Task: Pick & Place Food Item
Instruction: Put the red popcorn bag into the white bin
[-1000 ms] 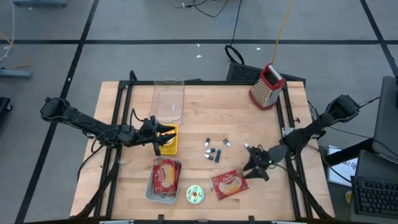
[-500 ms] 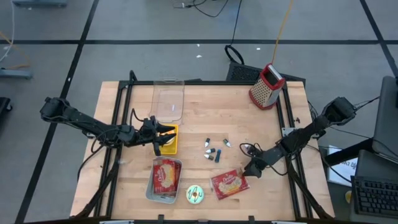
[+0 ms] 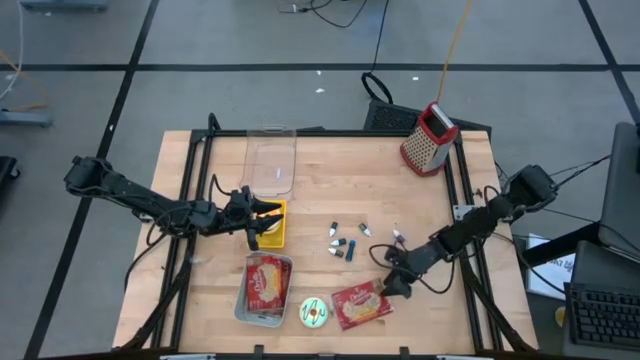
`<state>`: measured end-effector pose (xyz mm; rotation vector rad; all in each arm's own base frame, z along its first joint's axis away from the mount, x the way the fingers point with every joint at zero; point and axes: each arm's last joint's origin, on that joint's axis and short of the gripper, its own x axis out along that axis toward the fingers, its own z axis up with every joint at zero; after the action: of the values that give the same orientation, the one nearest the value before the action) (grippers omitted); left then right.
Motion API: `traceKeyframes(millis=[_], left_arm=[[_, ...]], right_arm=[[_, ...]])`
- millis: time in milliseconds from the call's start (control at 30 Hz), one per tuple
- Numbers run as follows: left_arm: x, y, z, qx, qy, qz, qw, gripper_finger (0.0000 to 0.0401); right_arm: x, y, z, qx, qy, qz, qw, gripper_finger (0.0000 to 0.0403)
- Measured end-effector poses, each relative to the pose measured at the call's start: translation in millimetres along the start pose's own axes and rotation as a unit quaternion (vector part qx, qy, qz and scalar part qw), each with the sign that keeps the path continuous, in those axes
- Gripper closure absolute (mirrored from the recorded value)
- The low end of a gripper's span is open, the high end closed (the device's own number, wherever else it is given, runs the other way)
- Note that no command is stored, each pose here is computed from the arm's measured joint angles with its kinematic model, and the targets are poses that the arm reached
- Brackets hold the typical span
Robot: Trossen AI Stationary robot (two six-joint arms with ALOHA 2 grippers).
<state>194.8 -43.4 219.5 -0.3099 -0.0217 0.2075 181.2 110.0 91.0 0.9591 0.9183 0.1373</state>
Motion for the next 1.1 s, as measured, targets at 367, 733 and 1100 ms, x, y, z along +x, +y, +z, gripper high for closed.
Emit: traceKeyframes(millis=[367, 733, 1100], left_arm=[[0, 0, 0, 0.0, 0.0, 0.0, 1.0, 0.0244], [0, 0, 0, 0.001, 0.0, 0.0, 1.0, 0.0245], [0, 0, 0, 0.003, 0.0, 0.0, 1.0, 0.0245]], right_arm=[[-1, -14, 8, 0.025, -0.014, -0.057, 0.998, 0.0134], [-2, 0, 16, -0.033, -0.035, 0.022, 0.999, 0.0133], [3, 22, 30, -0.207, -0.072, 0.051, 0.974, 0.0133]])
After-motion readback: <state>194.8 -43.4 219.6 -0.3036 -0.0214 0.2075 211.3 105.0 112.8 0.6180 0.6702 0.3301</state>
